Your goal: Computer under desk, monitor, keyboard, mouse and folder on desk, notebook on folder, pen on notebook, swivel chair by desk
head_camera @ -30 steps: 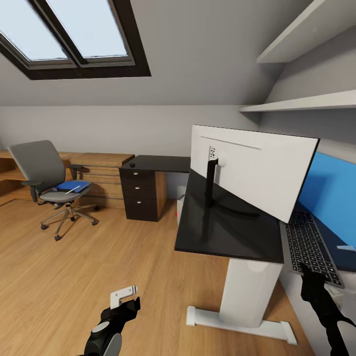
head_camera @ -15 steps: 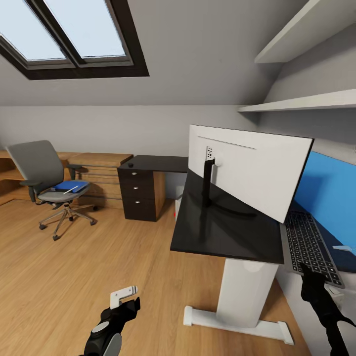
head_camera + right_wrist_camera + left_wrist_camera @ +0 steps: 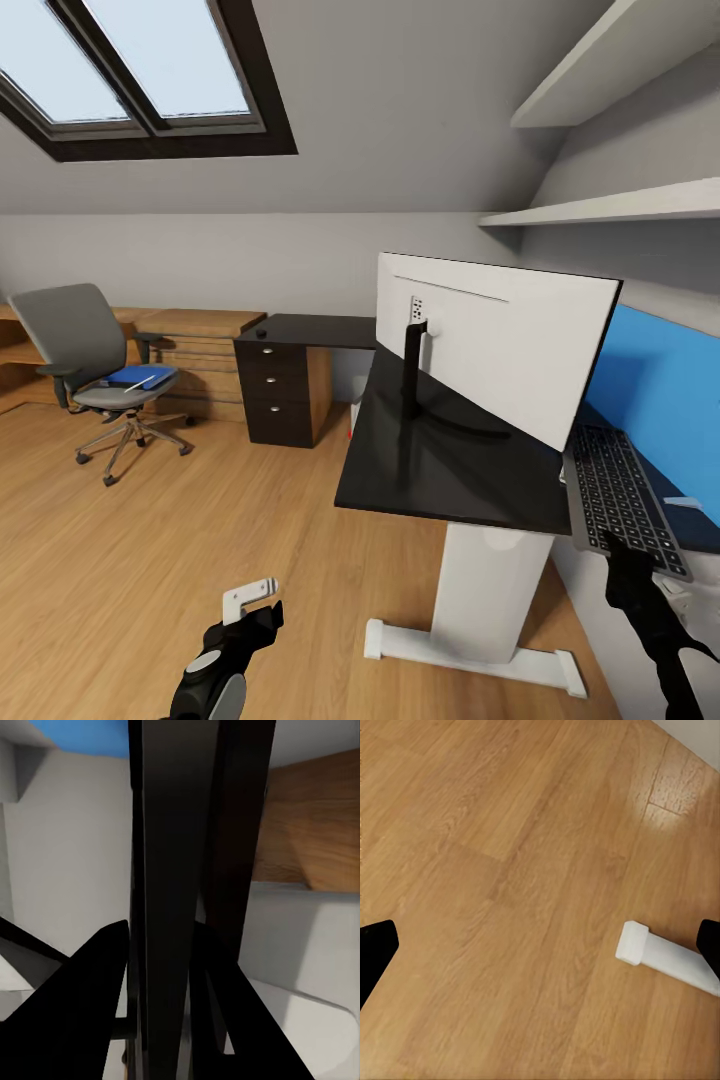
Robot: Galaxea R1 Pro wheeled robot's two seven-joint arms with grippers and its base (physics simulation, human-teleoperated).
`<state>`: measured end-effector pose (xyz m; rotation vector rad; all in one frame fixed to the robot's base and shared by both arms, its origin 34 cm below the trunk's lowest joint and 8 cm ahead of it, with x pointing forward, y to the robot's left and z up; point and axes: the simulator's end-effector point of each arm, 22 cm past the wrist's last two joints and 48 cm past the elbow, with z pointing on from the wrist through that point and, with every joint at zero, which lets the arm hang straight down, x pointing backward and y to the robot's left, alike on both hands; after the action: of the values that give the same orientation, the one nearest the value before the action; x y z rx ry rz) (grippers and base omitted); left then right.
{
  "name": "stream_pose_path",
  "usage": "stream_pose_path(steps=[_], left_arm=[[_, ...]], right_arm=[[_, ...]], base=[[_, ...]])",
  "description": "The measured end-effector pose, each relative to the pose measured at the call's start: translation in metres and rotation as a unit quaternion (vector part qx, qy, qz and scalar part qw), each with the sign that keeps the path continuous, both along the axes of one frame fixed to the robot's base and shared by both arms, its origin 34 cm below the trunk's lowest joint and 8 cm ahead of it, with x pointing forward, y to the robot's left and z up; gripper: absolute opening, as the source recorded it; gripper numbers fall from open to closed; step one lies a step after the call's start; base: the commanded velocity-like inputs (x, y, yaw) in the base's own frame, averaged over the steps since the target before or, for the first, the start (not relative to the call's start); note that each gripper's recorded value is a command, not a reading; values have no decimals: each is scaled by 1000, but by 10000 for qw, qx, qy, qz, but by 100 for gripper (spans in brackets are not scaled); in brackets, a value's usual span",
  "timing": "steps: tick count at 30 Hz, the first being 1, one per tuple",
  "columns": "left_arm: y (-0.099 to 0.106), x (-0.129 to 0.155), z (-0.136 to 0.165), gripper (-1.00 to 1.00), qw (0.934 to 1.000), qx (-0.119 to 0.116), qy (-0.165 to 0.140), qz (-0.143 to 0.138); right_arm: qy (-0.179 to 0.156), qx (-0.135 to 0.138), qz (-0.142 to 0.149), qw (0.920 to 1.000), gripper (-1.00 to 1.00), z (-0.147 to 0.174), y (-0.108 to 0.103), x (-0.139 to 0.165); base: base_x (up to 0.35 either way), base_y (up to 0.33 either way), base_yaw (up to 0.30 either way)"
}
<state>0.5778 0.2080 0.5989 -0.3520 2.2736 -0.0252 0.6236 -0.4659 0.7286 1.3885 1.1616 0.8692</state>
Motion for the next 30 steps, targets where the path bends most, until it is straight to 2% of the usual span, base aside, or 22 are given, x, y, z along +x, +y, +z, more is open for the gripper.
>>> stream_pose_path(steps=[10, 19, 30], left_arm=[[0, 3, 20, 100, 10000, 6, 5, -1], [0, 3, 20, 100, 10000, -2, 1, -2], [0, 3, 20, 100, 10000, -2, 1, -9]], right_arm=[[40, -27, 10, 10000, -100, 18, -1, 2], [36, -20, 12, 10000, -100, 18, -1, 2], [15, 35, 188, 9998, -100, 19, 6, 4]], base=[[0, 0, 0], [0, -8, 0], [0, -86, 0]])
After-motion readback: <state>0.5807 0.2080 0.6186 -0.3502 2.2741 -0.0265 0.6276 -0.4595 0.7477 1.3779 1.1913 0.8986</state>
